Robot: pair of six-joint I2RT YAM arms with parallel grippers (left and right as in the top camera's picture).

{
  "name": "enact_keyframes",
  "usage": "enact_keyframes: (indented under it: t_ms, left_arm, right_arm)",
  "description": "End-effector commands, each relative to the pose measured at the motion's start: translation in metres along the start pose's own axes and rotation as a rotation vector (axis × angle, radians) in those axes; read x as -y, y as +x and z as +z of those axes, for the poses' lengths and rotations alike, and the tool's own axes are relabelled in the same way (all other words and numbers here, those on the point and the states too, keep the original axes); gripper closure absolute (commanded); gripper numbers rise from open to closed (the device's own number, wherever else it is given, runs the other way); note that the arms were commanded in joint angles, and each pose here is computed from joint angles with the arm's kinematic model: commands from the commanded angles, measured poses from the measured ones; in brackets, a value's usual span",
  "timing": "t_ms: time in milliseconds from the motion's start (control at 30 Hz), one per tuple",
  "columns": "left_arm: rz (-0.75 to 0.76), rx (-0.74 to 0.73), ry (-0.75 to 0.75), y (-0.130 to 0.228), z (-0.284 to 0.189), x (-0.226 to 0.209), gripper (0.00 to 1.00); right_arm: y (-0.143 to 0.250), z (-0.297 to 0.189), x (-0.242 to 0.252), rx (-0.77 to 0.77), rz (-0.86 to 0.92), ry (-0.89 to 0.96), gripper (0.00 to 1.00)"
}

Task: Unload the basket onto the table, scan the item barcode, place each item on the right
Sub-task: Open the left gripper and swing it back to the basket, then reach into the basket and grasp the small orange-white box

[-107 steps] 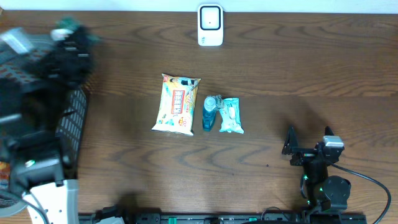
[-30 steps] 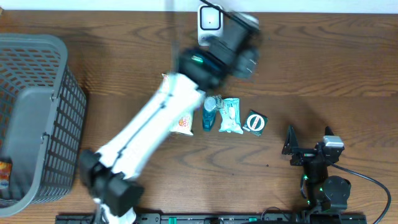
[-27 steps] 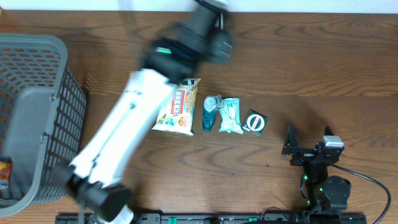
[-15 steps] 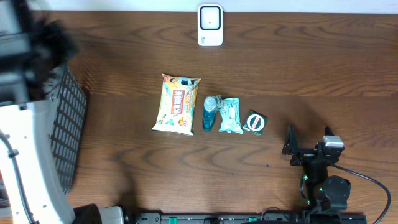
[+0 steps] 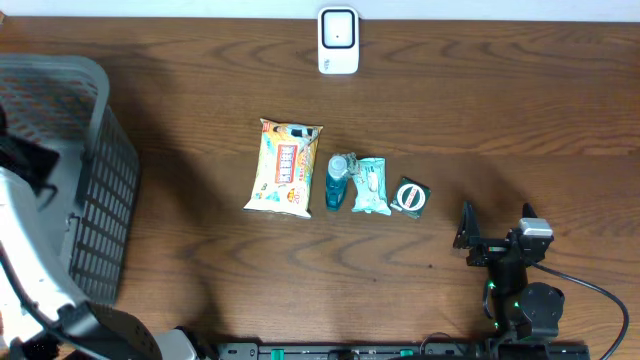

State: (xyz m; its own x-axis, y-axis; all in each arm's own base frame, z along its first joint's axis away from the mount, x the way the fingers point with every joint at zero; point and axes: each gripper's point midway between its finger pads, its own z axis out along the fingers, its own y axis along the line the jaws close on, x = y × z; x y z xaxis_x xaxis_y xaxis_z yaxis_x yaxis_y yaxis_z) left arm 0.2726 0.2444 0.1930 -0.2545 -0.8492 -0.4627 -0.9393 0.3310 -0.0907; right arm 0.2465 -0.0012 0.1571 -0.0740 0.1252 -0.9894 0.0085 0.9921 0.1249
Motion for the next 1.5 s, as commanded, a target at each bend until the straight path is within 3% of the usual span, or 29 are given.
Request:
enact_keyframes:
  t_ms: [0,133,233,333,967,1467]
  left_arm:
    - [-0.053,-0.032,-0.072,0.019,0.036,-0.027,0.31]
    - [-0.199,0.049,-0.294,0.015,0.046,-0.082,0.30]
    - [-0.251,0.121,-0.399,0.005,0.041,-0.106,0.16]
    - [-0.301,0.179,-0.457,-0.004,0.036,-0.120,0.10]
    - [-0.342,0.034,-0.625,0.015,0.100,-0.164,0.10]
    - [-0.264,0.112,-0.561,-0.013,0.114,-0.153,0.11]
  right_arm:
    - [0.001,0.000,-0.004,-0.003,-0.011,-0.014,0.01]
    - [0.001,0.000,-0.004,-0.003,-0.011,-0.014,0.01]
    - [0.001,0.000,-0.004,-0.003,-0.011,-0.014,0.01]
    - [0.001,0.000,-0.004,-0.003,-0.011,-0.014,0.01]
    - [0.001,0.000,-0.004,-0.003,-0.011,-0.014,0.01]
    - [0.001,0.000,-0.004,-0.003,-0.011,-0.014,0.01]
